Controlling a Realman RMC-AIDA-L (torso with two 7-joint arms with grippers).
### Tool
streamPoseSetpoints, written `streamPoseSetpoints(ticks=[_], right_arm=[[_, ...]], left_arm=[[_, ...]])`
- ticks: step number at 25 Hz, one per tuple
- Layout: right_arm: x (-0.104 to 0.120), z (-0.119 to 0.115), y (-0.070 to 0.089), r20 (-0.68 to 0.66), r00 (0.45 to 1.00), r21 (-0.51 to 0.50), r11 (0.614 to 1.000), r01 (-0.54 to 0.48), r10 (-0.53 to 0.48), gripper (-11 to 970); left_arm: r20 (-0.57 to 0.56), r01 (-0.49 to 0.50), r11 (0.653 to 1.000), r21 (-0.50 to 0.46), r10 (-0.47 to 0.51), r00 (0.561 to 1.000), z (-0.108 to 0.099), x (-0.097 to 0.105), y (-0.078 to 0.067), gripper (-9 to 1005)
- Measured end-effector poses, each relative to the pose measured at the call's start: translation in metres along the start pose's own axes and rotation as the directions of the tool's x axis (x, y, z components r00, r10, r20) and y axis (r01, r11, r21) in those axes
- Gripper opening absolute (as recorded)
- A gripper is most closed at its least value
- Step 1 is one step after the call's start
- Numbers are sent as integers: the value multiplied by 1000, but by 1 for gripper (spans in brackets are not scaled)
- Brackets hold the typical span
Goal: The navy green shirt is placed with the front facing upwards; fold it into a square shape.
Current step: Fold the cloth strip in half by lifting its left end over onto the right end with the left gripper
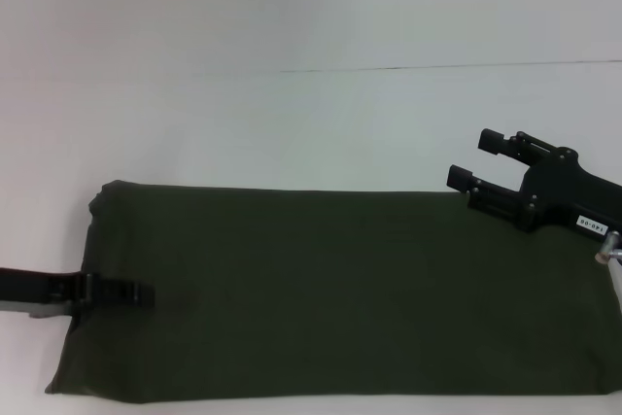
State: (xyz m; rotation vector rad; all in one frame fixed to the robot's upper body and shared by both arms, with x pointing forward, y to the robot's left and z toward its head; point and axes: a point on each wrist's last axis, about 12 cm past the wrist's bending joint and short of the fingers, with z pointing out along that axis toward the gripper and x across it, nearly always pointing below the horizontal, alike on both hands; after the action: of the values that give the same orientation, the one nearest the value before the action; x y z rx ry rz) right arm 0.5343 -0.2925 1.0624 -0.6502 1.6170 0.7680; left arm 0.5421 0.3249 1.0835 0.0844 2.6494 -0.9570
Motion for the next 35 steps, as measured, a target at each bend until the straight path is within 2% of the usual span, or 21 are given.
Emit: streamPoseSetpoints(ticks=[9,12,17,23,29,35], right_arm=[[1,-2,0,-1,1000,2,1000,-4,4,795],[1,-2,0,0,1000,2,1000,-5,5,795],[2,-2,1,-1,1000,2,1000,-6,6,795],[1,-2,0,-1,1000,3,1000,-3,3,795],[-1,1,-1,2,1000,-3,1000,3,-3,794],[-2,2,-2,0,1000,-2,1000,7,-7,795]], left_arm=[[-22,-29,1000,-12,29,999,4,-2,-4,672],[-22,-35,999,-11,35,999,5,-3,-5,429],[-18,-50,999,-12,50,999,4,-4,-6,189],[-1,-61,998,-29,61,998,-3,-7,-5,127],[41,-53,995,-81,57,998,-20,-10,1,370],[117,-48,990,-131,63,991,-46,-15,4,512]])
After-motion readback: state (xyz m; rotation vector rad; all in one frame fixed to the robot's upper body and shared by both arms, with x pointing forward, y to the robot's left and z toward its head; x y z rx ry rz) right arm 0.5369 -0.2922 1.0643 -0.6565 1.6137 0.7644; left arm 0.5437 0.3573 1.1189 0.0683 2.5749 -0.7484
